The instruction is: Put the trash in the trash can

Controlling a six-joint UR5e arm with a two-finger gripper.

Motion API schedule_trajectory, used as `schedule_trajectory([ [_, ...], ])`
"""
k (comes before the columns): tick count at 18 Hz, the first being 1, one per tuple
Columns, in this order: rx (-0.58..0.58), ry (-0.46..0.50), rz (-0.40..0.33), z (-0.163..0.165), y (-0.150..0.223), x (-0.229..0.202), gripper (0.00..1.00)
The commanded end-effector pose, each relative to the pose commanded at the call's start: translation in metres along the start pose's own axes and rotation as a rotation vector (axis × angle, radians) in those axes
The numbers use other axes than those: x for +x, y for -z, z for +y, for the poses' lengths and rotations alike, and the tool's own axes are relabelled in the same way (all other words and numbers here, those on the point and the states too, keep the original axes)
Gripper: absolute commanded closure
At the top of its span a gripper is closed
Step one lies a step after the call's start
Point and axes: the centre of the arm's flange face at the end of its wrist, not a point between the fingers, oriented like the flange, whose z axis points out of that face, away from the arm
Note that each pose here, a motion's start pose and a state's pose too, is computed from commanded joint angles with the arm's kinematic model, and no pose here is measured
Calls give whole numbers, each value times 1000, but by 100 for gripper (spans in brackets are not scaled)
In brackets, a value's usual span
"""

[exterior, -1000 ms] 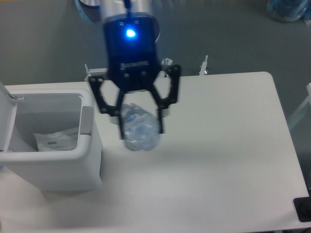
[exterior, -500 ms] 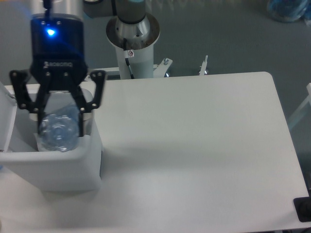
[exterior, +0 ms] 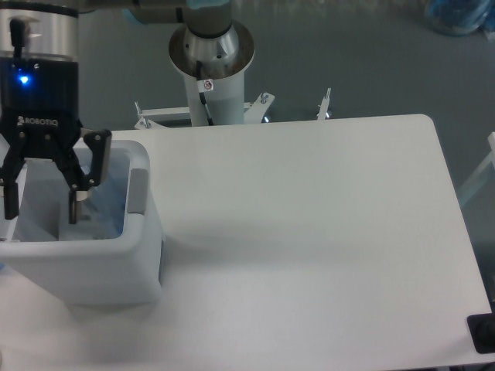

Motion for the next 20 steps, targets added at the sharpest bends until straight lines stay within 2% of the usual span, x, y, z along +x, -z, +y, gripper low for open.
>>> schedule_trajectory([
  [3,31,2,-6,-11,13,-6,0],
  [5,37,41,-64,-17,12,-51,0],
  [7,27,39,-125,-19,8,-102,0],
  [10,-33,-92,-192,-11,-13,-171,0],
  [14,-103,-162,-256,3,-31,-255,0],
  [18,-210,-322,-254,22,-44,-302,0],
  [20,-272,-388,-296,28,-36,-323,0],
])
